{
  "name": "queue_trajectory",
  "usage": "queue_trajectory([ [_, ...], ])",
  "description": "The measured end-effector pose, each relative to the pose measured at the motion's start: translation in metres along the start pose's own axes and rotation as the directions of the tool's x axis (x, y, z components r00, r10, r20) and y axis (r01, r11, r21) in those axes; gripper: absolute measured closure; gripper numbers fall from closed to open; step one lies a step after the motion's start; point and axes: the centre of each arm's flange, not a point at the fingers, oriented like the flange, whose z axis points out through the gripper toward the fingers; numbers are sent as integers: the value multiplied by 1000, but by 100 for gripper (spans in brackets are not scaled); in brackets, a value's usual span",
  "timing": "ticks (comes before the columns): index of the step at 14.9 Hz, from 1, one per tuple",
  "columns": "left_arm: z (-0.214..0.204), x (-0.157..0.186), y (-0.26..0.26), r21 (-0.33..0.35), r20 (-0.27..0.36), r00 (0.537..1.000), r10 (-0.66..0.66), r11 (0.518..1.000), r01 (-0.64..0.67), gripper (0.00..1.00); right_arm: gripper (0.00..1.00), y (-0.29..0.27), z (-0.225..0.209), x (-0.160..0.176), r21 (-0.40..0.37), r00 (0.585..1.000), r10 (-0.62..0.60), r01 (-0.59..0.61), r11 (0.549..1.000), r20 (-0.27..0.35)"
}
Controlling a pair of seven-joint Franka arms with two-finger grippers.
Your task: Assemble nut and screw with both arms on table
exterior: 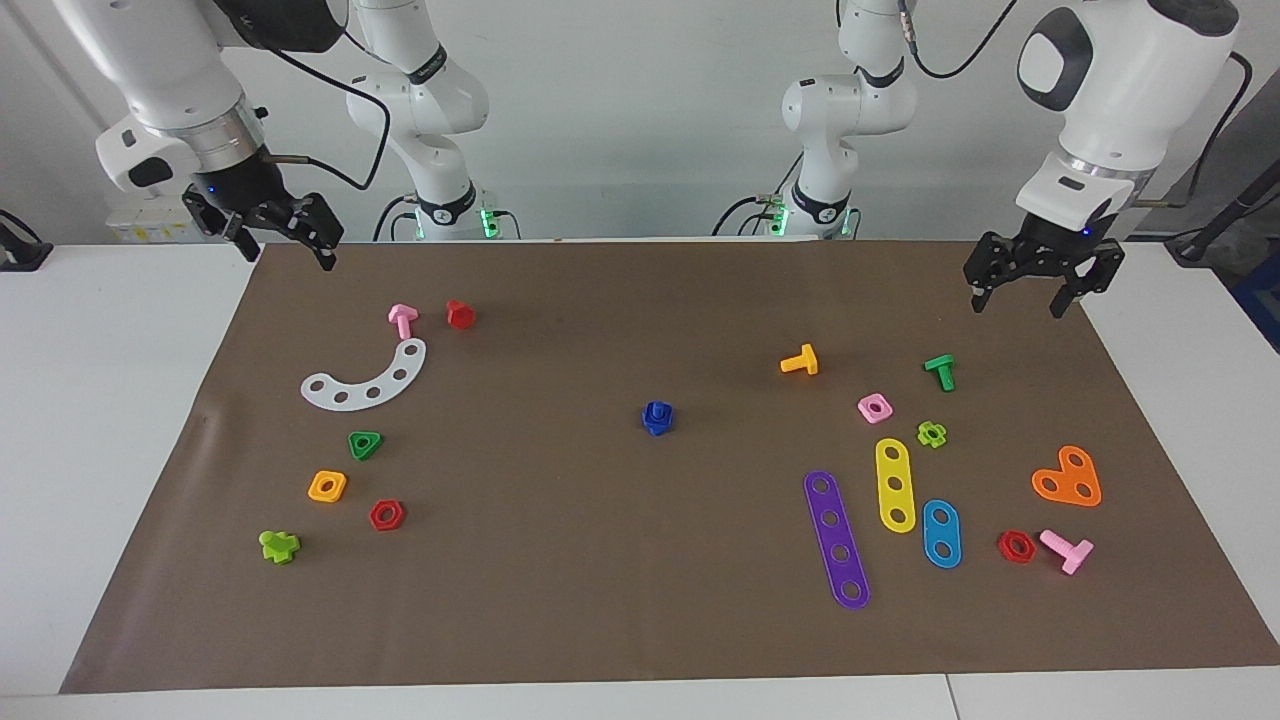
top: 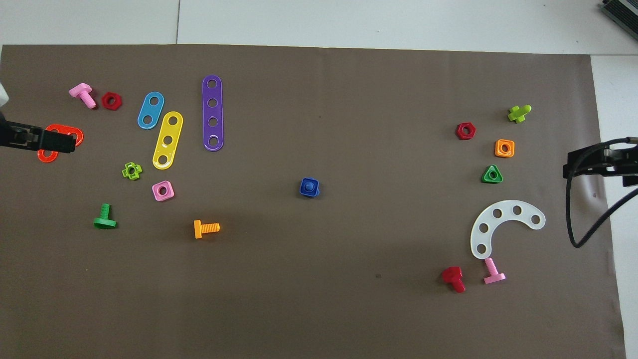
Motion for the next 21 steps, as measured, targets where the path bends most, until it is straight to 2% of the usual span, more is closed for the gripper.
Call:
queue_trajectory([
  [7,-48,-9,6,-53,62,998,0,999,3,0,0,1,0,0,0,1000,1,-1,1000,0],
  [12,-37,-13,10,-62,104,995,-1,998,7,0,0,1,0,0,-1,1000,1,-1,1000,0],
  [21,-31,-17,6,-56,121,991,-55,996,62,0,0,1,0,0,-1,1000,-3,3,1000,0],
])
